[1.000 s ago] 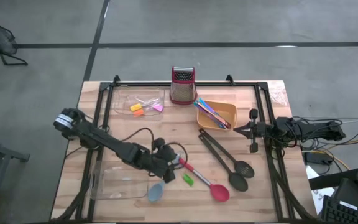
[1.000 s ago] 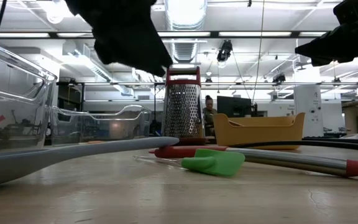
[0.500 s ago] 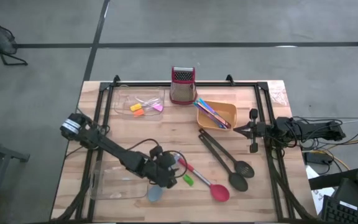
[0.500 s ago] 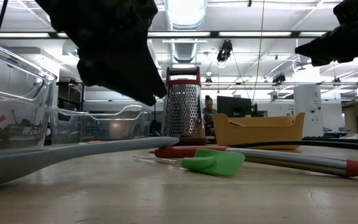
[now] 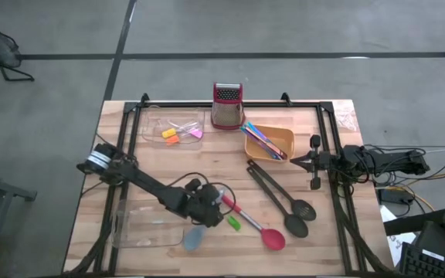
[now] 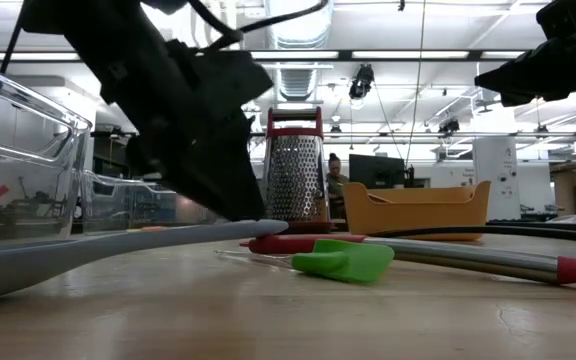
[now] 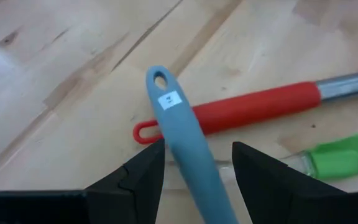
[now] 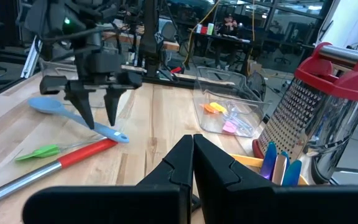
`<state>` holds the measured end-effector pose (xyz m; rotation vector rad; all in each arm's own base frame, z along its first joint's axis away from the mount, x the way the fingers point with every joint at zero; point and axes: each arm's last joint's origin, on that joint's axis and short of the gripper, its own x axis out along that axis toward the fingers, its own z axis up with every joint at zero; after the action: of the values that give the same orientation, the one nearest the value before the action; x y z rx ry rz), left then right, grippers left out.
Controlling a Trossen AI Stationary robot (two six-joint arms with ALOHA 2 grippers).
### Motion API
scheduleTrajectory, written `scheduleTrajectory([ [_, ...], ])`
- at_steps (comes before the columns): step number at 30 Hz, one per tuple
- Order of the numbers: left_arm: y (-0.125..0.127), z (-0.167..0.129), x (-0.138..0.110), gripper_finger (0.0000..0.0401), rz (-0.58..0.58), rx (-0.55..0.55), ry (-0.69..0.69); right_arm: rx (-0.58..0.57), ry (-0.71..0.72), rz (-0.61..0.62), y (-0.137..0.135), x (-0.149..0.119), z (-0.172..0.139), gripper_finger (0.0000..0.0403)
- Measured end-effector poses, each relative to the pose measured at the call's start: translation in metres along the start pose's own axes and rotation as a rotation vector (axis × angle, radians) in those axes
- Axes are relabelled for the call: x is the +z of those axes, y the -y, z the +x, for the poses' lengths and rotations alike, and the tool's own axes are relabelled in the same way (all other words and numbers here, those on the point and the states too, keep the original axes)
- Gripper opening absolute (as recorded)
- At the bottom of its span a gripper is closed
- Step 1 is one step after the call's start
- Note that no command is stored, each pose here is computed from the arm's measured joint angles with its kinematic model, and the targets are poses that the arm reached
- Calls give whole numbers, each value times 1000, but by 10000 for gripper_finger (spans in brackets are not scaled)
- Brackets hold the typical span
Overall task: Pick & Place Kitchen Items
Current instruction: Put the blue spoon into the bottom transparent bin
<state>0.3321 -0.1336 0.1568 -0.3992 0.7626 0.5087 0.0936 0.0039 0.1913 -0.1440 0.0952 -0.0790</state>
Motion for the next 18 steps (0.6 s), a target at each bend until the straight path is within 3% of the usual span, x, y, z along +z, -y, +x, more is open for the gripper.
scheduleTrajectory([
  [18,-4,13,-6,183,47,-13,-107,0,0,0,0,0,0,9],
])
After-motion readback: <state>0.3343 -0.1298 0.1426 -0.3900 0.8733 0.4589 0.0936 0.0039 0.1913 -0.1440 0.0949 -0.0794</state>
